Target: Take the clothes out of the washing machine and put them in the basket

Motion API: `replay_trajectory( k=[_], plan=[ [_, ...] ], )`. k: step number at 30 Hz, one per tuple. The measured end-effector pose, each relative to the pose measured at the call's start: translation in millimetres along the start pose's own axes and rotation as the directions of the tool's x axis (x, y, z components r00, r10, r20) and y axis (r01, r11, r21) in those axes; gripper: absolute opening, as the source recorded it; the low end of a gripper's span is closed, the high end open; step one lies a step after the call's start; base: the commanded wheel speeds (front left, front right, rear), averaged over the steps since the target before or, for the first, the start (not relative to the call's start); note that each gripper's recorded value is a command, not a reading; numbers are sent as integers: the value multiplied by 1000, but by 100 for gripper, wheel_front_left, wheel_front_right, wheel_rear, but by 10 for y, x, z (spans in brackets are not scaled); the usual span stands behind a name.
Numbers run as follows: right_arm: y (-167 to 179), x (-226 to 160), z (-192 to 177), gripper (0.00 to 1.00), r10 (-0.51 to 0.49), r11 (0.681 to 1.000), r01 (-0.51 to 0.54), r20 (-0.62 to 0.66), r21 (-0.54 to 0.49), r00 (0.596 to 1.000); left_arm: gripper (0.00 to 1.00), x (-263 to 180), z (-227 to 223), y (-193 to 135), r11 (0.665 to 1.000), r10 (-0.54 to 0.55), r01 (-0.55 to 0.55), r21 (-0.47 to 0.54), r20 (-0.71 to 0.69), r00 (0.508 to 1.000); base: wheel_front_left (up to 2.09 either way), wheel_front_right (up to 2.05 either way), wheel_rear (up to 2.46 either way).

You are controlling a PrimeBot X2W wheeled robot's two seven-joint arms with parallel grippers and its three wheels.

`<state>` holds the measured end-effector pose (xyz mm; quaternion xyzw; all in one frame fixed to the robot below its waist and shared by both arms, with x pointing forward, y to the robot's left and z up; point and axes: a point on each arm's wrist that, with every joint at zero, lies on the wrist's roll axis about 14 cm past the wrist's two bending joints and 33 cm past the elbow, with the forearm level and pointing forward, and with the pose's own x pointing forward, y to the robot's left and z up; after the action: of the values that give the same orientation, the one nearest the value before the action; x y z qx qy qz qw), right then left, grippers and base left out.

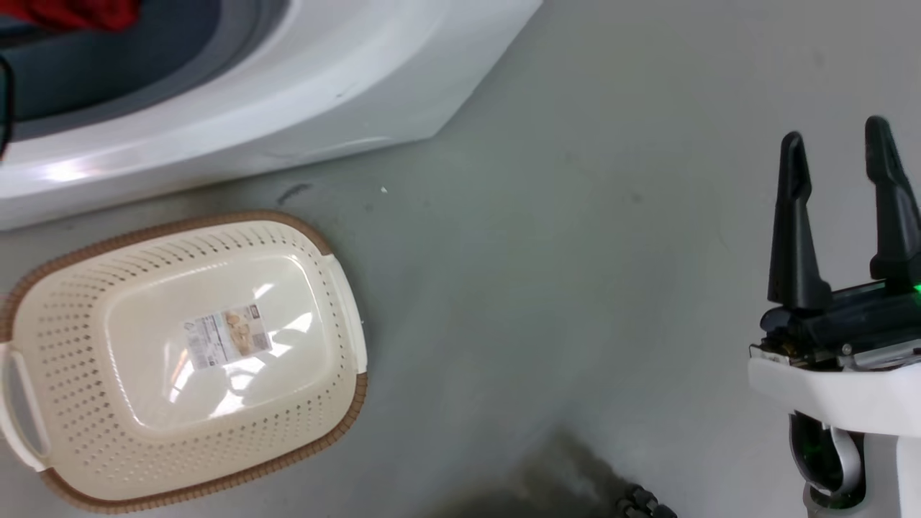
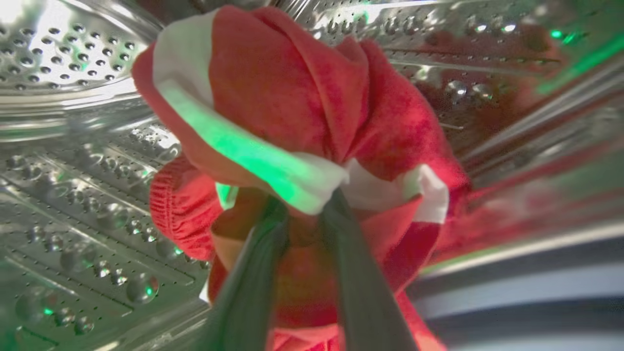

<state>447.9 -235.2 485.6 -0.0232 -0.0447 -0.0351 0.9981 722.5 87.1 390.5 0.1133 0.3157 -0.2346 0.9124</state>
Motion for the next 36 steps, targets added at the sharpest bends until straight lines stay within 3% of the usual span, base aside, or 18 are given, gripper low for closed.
replay_trajectory(
  k=[17, 36],
  plan=[
    [76, -378, 490, 100, 17, 1000, -17, 82, -3, 997, 0, -884, 41, -245, 1000, -3, 3, 4, 198, 980, 0, 0, 0],
    [171, -952, 904, 100, 41, 999, -41, 166, -3, 985, 0, -1958, -107, -643, 998, 66, -53, -42, 443, 894, 0, 0, 0]
  ],
)
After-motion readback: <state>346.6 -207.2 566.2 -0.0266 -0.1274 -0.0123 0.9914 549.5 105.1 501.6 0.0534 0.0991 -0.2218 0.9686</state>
